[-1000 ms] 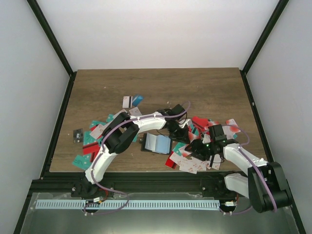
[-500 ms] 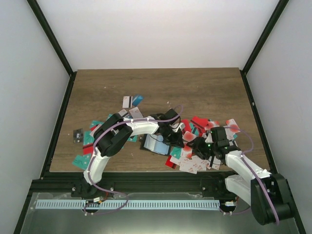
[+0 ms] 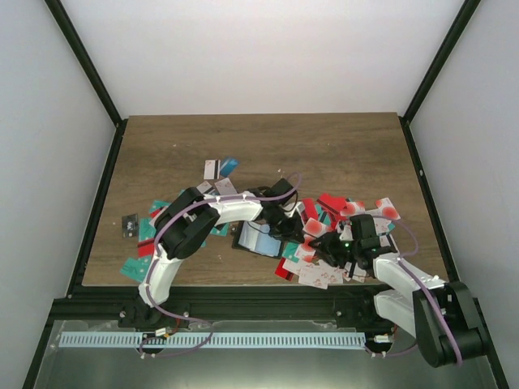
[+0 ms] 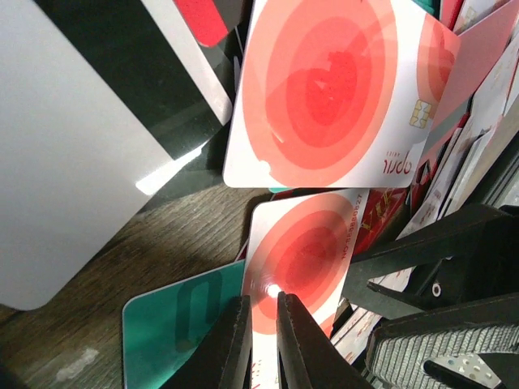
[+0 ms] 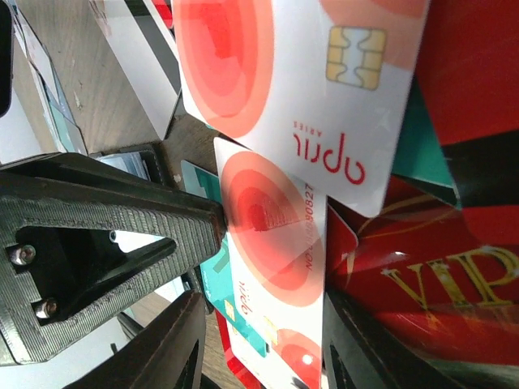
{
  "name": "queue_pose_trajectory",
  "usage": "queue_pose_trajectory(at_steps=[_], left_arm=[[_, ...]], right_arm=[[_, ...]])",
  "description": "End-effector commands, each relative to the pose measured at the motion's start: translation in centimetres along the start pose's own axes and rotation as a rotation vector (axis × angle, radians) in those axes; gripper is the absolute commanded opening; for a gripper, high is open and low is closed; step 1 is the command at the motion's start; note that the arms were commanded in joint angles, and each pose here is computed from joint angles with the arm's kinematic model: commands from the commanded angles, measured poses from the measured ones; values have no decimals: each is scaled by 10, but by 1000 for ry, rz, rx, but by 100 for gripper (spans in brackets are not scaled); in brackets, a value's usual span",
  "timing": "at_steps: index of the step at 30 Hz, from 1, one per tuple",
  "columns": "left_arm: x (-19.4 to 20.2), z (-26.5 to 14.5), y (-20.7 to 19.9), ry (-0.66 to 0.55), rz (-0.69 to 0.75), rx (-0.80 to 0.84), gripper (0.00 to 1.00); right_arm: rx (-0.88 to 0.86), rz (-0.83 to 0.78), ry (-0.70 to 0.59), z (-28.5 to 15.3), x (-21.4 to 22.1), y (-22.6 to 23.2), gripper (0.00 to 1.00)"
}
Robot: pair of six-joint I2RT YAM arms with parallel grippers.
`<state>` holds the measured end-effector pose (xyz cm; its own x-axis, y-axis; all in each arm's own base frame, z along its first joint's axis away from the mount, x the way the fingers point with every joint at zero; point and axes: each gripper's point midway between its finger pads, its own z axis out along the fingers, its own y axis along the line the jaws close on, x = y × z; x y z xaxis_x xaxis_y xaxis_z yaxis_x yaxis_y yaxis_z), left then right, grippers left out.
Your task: Put the credit cards into the card holder
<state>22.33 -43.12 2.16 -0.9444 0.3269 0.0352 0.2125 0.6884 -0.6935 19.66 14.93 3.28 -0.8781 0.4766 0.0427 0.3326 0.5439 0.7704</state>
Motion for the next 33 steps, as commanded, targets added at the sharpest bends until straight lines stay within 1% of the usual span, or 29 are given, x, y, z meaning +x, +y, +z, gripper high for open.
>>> queue_pose_trajectory(at_steps=[1, 5, 15, 18, 22, 26, 30, 33], left_arm=[[19, 23, 25, 67, -48, -57, 12], [17, 22, 26, 67, -58, -46, 12], [9, 13, 20, 51, -84, 13, 12], [8, 13, 20, 49, -87, 18, 12], [5, 13, 19, 44, -86, 22, 12], [3, 14, 19, 45, -87, 24, 12], [2, 15, 19, 46, -88, 28, 12], [-2, 14, 16, 37, -82, 30, 12]], right_arm=[[-157, -101, -10, -2, -7, 39, 41], [-172, -105, -16, -1, -9, 41, 37], [-241, -148, -57, -9, -13, 57, 34], [-219, -137, -33, -4, -11, 51, 33], [-126, -125, 11, 4, -9, 34, 32], [-62, -132, 22, 7, -12, 27, 32], [-47, -148, 8, 6, -16, 28, 20], [-39, -162, 4, 5, -18, 30, 7]])
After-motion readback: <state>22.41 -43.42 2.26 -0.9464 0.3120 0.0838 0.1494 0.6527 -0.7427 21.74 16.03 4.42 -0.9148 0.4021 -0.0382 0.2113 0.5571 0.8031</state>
